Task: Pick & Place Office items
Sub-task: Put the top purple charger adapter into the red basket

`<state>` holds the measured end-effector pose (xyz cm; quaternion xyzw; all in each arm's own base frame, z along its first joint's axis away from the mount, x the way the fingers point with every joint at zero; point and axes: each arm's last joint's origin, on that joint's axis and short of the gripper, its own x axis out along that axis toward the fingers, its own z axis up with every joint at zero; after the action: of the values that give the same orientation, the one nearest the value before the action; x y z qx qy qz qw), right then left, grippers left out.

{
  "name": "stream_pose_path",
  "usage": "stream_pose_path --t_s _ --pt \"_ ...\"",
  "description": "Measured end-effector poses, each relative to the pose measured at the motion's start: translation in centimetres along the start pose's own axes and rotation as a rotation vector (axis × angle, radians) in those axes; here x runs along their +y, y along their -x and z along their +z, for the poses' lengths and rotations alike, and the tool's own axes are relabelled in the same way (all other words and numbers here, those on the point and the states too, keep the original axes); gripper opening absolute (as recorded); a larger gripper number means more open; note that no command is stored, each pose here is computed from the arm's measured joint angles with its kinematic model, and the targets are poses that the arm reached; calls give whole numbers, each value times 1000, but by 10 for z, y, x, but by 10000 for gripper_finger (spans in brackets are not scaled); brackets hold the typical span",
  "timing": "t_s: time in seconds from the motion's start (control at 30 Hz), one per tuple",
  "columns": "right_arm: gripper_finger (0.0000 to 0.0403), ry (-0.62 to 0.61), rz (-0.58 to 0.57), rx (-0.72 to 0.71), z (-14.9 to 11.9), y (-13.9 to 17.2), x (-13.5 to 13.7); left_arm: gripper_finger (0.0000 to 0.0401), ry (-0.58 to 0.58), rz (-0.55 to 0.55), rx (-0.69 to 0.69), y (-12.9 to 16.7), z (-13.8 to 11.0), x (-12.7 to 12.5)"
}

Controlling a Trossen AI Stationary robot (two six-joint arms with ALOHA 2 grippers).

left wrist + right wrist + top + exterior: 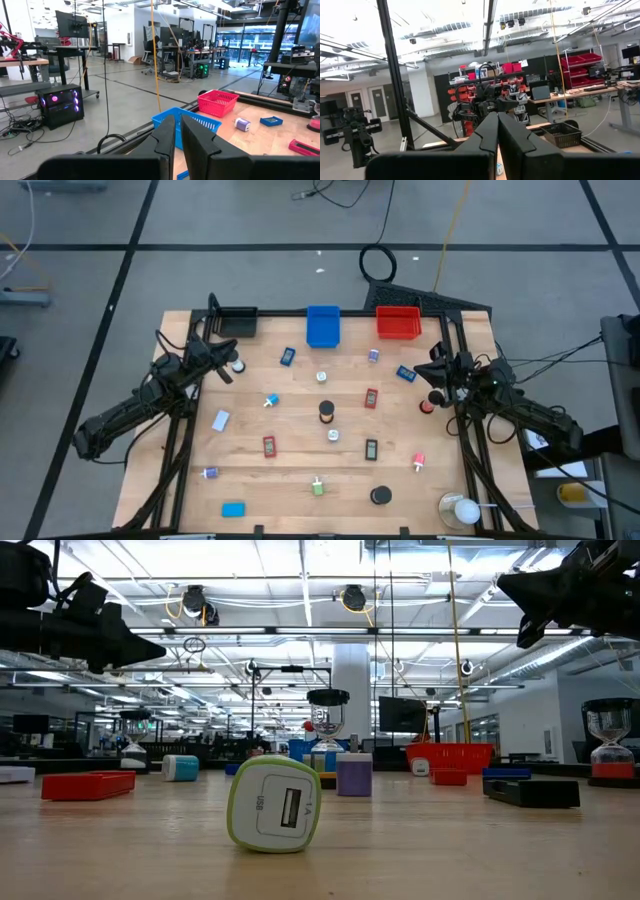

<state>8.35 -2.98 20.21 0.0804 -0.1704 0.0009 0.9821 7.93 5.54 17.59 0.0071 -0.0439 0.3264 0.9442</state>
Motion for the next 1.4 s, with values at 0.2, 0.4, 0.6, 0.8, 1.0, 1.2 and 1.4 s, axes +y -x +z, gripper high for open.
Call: stream_pose_path --t_s 0.2,0.4,0.6,0.8,1.0,1.2,1.4 --pt "4 14 5 -26 3 0 1 37 0 0 0 0 0 0" --pt "4 -7 -21 -61 5 0 1 37 0 0 0 0 0 0" --pt "4 -46 -119 -72 4 0 -3 37 0 0 0 0 0 0" --pt "4 -56 -187 -45 0 -2 -7 37 0 0 0 0 0 0" --pt "1 -48 -251 2 -6 -7 -13 37 0 -1 0 0 0 0" --pt "1 -18 -272 80 -12 -12 -17 37 0 0 0 0 0 0" --pt "1 -2 -280 118 -8 -20 -20 37 0 -1 0 0 0 0"
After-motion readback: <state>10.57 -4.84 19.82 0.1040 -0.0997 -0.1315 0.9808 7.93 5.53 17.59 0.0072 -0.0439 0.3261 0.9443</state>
